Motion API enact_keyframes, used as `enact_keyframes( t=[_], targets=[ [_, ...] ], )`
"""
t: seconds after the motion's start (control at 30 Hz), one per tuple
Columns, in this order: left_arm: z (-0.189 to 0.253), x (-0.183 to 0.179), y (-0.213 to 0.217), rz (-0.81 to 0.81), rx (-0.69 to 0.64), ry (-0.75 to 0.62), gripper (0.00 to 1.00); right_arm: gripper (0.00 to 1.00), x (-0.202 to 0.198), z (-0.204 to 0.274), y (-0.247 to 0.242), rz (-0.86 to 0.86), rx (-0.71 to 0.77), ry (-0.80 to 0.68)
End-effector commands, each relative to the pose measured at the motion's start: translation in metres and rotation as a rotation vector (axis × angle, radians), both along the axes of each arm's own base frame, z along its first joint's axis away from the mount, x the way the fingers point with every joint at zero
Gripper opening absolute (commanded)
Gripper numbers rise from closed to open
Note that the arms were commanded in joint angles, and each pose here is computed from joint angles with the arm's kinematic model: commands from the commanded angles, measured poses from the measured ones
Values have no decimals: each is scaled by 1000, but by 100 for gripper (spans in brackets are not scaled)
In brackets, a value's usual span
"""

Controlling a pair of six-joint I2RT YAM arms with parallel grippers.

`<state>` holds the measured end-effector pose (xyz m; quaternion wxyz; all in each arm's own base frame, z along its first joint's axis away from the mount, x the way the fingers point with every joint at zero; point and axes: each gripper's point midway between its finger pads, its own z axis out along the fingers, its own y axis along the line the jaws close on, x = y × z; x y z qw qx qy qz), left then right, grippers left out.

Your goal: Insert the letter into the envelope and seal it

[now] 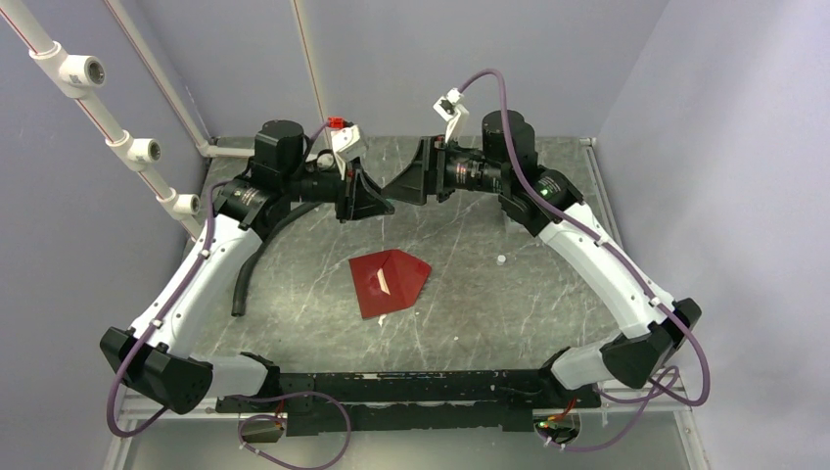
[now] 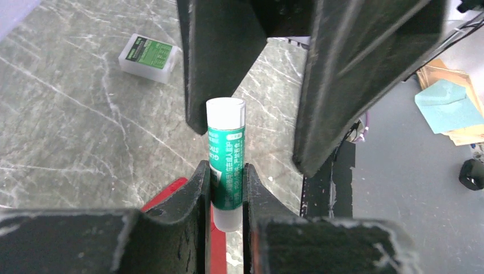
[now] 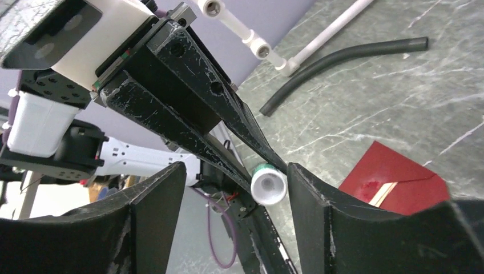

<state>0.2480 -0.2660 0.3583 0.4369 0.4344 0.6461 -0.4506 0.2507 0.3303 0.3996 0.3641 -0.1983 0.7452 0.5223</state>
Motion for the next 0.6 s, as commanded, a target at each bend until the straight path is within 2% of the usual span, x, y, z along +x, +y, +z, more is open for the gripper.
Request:
enact_keyframes(
  t=[0.0,0.13,0.27,0.37,0.4,0.5,0.57],
  targets=[
    [23,-17,-4,-93,-52,-29,2,65,-7,10,8,89,26,-12],
    [25,-19,-4,-91,-63,-27,2,51,-7,6,9,85,22,9],
    [29,-19,-3,-73,-74,-26,2,21,-5,5,8,64,27,27],
    [30,-14,-1,-15,-69,30,3,4,-3,5,6,35,36,33],
    [30,-13,-1,-4,-68,46,7,0,-2,7,5,22,44,32],
    [30,-11,0,14,-77,83,21,0,0,12,1,-13,72,29],
    [27,-10,0,31,-83,104,37,0,2,14,-2,-33,88,37]
  ],
)
